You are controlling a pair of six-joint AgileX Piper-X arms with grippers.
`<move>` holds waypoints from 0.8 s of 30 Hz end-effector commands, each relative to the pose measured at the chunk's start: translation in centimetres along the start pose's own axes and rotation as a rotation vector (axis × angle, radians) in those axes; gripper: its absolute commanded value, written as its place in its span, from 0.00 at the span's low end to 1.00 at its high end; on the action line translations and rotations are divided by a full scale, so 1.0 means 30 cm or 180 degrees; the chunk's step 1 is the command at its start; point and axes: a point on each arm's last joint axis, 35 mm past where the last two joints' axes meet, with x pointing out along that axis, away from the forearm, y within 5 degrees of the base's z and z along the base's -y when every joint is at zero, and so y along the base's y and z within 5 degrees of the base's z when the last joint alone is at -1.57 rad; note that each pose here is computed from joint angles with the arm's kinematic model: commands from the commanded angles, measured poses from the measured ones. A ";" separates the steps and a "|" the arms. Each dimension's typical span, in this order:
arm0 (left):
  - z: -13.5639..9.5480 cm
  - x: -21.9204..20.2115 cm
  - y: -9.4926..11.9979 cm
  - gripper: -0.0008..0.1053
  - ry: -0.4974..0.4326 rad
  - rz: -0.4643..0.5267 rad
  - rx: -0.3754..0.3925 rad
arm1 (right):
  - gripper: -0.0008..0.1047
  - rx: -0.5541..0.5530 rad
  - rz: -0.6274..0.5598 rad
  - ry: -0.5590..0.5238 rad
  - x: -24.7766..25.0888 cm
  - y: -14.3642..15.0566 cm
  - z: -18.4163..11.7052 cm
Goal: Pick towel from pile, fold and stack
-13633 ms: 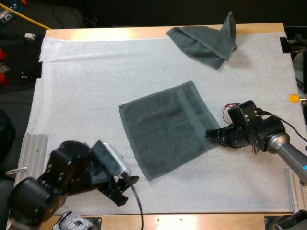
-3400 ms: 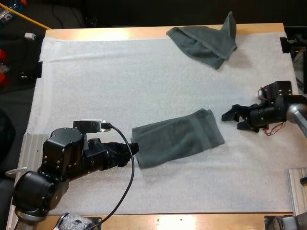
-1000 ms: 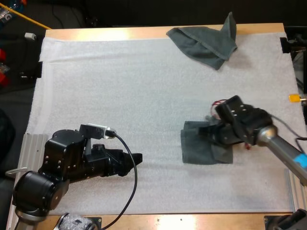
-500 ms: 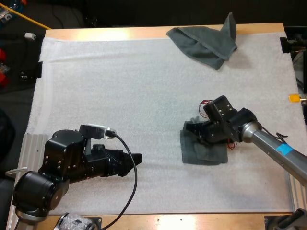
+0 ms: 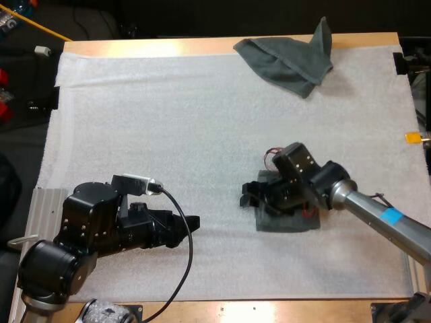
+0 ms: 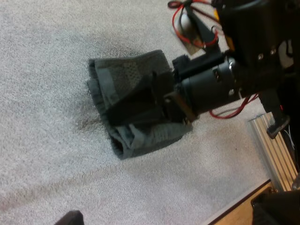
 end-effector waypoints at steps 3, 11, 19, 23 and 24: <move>-0.002 -0.003 -0.002 0.65 0.0003 -0.0027 0.0009 | 0.64 0.0113 0.0013 0.0020 0.021 -0.010 -0.026; -0.002 -0.003 -0.002 0.65 0.0003 -0.0027 0.0009 | 0.64 0.0058 0.0061 0.0043 0.034 -0.025 -0.050; -0.002 -0.003 -0.002 0.65 0.0003 -0.0027 0.0058 | 0.64 -0.0305 0.0224 -0.0239 -0.092 0.035 -0.056; -0.002 -0.003 -0.002 0.65 0.0003 -0.0027 0.0058 | 0.64 -0.0495 0.0300 -0.0499 -0.196 0.076 -0.072; -0.002 -0.003 -0.002 0.65 0.0003 -0.0027 0.0058 | 0.64 -0.0522 0.0285 -0.0567 -0.223 0.083 -0.080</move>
